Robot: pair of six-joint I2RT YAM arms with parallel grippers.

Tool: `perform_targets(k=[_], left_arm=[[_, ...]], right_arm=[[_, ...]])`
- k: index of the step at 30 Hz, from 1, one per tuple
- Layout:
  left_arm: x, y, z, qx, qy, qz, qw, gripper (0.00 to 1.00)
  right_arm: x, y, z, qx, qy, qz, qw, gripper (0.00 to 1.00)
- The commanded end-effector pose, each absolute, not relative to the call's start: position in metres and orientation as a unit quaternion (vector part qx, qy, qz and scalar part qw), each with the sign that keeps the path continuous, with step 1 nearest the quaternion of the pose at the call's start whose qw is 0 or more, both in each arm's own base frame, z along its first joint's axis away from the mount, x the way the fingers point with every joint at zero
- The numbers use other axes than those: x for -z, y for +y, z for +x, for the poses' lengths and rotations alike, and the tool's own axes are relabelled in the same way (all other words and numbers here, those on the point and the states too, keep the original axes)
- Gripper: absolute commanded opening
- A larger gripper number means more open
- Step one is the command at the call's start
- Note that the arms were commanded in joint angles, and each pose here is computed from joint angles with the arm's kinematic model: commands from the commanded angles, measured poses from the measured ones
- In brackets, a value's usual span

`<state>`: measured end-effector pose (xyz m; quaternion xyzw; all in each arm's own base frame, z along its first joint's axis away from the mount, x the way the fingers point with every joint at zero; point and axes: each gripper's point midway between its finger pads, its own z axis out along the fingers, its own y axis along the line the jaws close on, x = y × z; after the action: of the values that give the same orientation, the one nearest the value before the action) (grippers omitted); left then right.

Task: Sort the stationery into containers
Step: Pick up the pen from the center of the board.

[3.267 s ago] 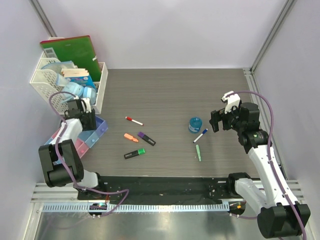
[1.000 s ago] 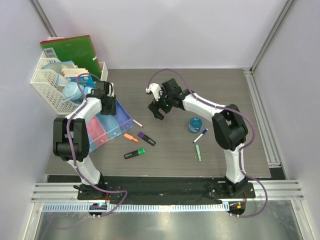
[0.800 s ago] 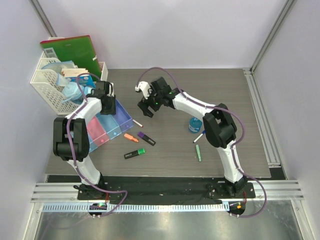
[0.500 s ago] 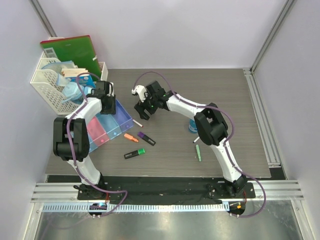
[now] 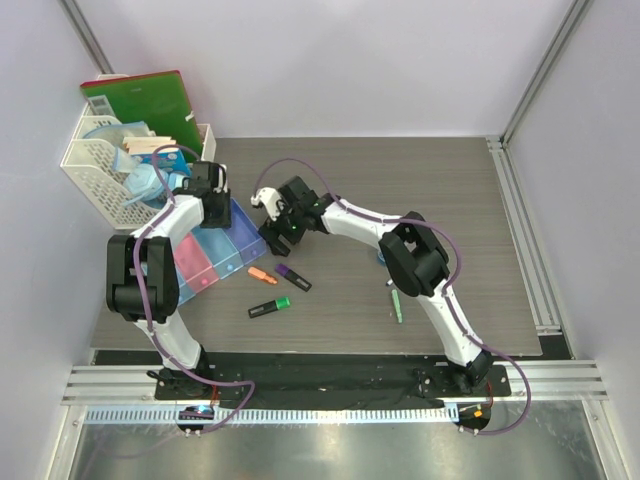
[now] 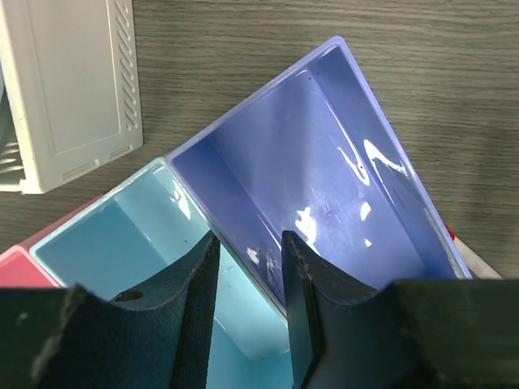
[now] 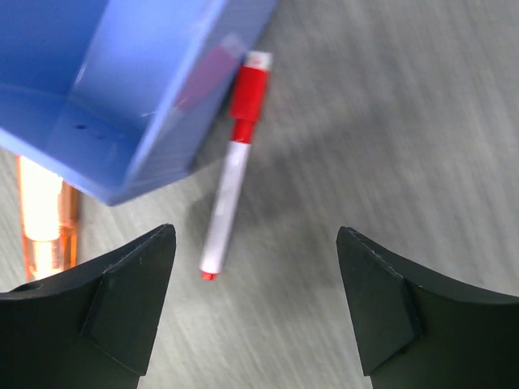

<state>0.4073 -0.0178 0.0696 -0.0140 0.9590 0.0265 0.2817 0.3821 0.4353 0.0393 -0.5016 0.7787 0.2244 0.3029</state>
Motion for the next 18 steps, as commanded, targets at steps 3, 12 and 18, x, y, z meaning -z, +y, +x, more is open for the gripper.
perform_targets(k=[3, 12, 18], left_arm=[[-0.086, -0.018, 0.426, -0.033, 0.949, -0.014, 0.315, 0.37], [-0.092, -0.020, 0.425, -0.027, 0.947, -0.012, 0.321, 0.37], [-0.097, -0.019, 0.424, -0.028, 0.946, -0.010, 0.324, 0.37]], right_arm=[[-0.040, 0.447, 0.370, -0.227, 0.776, -0.504, 0.304, 0.81], [-0.014, 0.443, 0.371, -0.196, 0.789, -0.503, 0.294, 0.39], [0.000, 0.434, 0.371, -0.172, 0.799, -0.500, 0.287, 0.23]])
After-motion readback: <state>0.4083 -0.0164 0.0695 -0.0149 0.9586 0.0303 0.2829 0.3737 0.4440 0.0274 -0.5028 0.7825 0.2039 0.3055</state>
